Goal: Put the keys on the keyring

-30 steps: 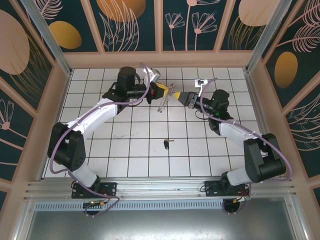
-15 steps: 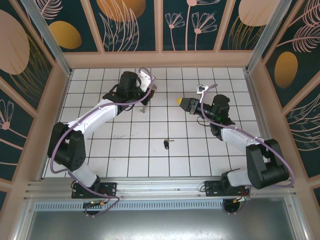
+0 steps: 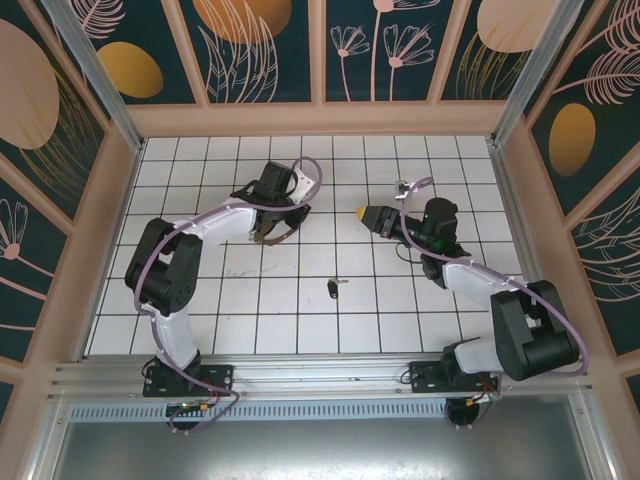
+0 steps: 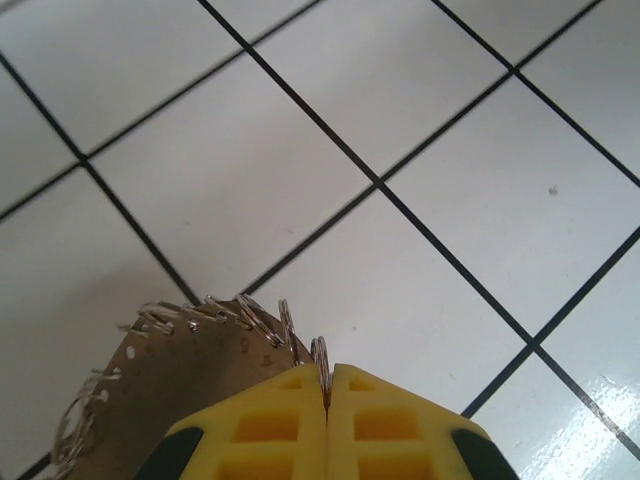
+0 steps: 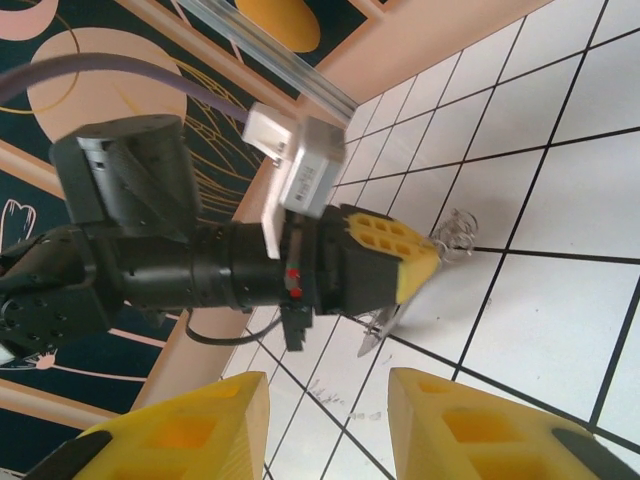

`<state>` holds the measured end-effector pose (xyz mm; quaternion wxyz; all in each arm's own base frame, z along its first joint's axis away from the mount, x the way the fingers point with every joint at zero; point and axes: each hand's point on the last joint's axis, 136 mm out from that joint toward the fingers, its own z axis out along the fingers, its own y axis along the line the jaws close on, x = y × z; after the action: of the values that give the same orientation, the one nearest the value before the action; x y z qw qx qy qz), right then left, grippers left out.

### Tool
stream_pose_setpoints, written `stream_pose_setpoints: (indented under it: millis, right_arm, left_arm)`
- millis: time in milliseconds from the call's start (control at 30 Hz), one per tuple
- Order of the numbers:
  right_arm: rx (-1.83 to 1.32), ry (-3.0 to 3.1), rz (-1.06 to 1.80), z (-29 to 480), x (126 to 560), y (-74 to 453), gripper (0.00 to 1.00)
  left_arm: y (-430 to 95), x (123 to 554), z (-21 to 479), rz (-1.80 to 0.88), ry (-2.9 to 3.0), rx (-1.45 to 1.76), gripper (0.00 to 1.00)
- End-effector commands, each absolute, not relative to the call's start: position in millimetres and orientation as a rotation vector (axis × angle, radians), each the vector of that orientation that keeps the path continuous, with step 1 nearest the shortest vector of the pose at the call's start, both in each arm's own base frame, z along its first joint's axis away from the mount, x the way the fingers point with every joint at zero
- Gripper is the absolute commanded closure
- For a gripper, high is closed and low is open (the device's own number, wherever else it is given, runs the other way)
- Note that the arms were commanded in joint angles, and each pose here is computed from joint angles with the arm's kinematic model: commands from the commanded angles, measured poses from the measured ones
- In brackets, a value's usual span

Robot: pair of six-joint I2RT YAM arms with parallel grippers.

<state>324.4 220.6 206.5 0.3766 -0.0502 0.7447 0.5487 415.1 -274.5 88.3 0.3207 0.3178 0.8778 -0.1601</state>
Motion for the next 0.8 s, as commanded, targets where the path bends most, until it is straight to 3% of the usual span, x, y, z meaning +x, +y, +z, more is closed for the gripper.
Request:
stream_pose_setpoints:
  millis: [0, 400, 600, 767]
  right_arm:
    - [-0.146, 1.887, 1.37, 208.0, 322.5, 216.8, 0.63]
    - [-0.115, 1.919, 1.359, 197.0, 322.6, 214.7, 0.56]
    - [-0.109, 1.923, 1.356, 197.1, 322.3, 214.3, 0.51]
    - [-0.106, 1.929, 1.35, 195.2, 321.2, 213.7, 0.49]
  left_arm:
    - [-294.1, 403.7, 73.1, -0.501, 2.312, 0.884, 1.0]
    - [-313.9, 387.0, 39.1, -0.645, 2.36, 0.939, 0.85]
    - [-320.4, 389.9, 63.6, -0.708, 2.301, 0.895, 0.66]
    - [-318.8, 388.3, 90.4, -0.767, 2.243, 0.851, 0.61]
